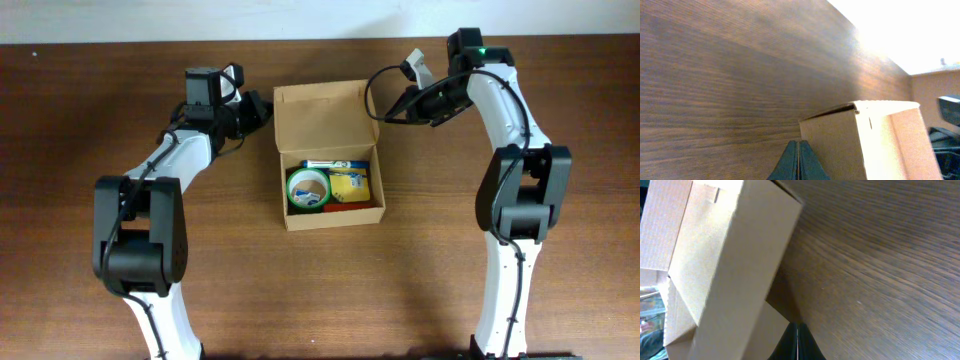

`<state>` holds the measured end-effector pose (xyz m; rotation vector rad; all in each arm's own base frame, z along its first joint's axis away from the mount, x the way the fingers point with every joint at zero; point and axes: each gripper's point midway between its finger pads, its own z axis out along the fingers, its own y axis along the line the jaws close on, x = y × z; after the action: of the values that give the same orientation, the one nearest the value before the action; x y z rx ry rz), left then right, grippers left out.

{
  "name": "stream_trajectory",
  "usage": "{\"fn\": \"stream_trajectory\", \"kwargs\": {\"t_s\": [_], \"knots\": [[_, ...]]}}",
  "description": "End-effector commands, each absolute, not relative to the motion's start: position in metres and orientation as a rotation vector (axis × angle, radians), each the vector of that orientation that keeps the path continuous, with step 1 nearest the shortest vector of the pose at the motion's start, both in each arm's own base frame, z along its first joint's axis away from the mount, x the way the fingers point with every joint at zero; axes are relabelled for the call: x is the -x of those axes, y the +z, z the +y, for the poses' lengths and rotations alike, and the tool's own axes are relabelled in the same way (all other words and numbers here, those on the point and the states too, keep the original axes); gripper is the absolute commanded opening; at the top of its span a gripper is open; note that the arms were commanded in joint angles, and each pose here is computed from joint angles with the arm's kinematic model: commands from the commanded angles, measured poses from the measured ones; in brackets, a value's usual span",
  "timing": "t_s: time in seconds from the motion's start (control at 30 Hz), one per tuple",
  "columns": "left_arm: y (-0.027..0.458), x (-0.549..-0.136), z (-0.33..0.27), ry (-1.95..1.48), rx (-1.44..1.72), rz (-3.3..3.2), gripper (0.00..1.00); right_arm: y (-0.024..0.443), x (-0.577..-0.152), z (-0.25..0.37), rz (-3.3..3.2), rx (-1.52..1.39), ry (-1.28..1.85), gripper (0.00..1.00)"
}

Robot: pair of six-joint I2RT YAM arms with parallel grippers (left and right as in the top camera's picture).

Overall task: Pack container
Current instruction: 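Move the left gripper up to the box lid's left edge, then push the lid forward and down with both grippers to close the box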

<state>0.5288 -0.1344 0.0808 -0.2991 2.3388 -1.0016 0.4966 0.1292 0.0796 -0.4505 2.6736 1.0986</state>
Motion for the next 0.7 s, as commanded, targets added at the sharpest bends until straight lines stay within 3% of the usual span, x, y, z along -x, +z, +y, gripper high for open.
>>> {"fn": "stream_trajectory", "kwargs": {"t_s": [0.0, 0.53, 0.67], "knots": [[0.086, -0.527, -0.144, -1.097, 0.273, 2.330, 0.02, 0.076, -0.490, 0.150, 2.664, 0.491, 1.172, 0.04], [0.090, -0.524, -0.149, -1.137, 0.245, 2.325, 0.02, 0.078, -0.485, 0.167, 2.651, 0.538, 1.200, 0.04], [0.071, -0.522, -0.134, -1.017, 0.349, 2.392, 0.02, 0.070, -0.487, 0.160, 2.688, 0.541, 1.114, 0.04]]}}
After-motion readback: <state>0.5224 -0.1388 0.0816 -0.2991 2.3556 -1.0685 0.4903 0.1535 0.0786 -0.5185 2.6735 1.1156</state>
